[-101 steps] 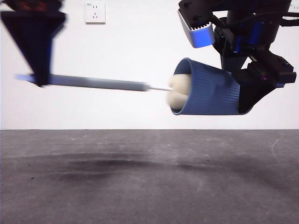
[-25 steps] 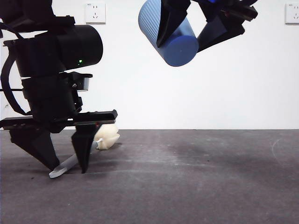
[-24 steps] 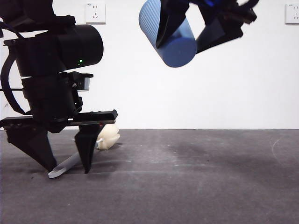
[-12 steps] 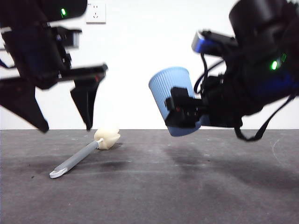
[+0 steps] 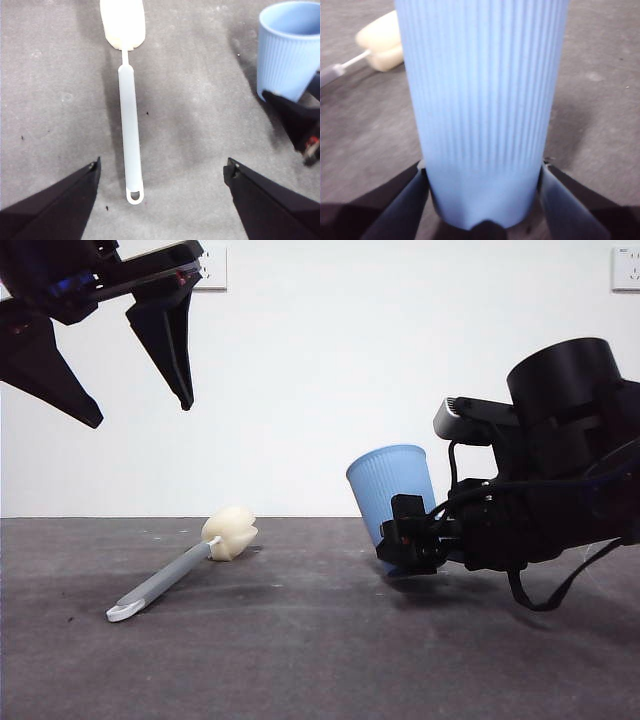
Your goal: Pick up the cup brush,pick up the cup,insert the brush into the cup,clean the cup,put the cup brush back,put the cup back to the fixed position on the table
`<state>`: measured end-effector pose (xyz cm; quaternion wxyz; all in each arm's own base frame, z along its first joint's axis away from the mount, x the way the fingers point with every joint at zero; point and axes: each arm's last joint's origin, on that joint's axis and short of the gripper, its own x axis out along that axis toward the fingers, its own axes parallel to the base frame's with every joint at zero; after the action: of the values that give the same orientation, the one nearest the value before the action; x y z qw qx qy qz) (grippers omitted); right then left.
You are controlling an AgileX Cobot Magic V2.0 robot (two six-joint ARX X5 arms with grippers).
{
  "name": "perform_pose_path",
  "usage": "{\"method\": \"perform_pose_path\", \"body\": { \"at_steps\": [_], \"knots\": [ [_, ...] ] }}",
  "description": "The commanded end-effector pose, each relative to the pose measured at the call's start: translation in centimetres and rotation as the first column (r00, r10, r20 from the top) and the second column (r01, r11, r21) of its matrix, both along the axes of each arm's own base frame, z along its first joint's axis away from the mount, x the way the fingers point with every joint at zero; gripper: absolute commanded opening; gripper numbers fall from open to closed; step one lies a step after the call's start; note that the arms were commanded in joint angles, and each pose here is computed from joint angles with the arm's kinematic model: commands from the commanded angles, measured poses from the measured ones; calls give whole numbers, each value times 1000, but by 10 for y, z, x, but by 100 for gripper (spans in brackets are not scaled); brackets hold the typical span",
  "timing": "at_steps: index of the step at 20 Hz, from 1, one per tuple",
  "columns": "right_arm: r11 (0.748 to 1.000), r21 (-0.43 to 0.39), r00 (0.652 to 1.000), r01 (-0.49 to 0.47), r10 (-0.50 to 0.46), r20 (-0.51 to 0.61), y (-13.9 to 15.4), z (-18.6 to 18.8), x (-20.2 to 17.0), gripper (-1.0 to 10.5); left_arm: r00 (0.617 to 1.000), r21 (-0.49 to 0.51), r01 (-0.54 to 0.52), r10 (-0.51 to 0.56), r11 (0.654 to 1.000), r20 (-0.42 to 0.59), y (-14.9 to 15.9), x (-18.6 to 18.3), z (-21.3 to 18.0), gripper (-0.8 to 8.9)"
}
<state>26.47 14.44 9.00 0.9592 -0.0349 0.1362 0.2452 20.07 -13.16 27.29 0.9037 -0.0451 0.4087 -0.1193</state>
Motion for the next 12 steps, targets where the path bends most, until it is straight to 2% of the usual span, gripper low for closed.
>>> {"method": "perform_pose_path", "body": {
  "at_steps": [1, 5, 9, 12],
  "knots": [
    [1000, 16, 1000, -7, 7, 12, -2, 1, 4, -17, 1000, 25, 20, -20, 999, -5, -1, -1, -4, 416],
    [999, -35, 995, 3, -7, -97, -9, -10, 3, -17, 1000, 29, 28, -28, 999, -3, -2, -2, -4, 417],
    [998, -53, 980, -38, 27, -196, -10, -18, -1, -15, 1000, 32, 31, -31, 999, -2, -2, -2, -4, 416],
    [997, -60, 966, -42, 25, -258, -8, -23, -5, 127, 999, 33, 33, -33, 999, -1, -2, -2, -4, 416]
  ]
}}
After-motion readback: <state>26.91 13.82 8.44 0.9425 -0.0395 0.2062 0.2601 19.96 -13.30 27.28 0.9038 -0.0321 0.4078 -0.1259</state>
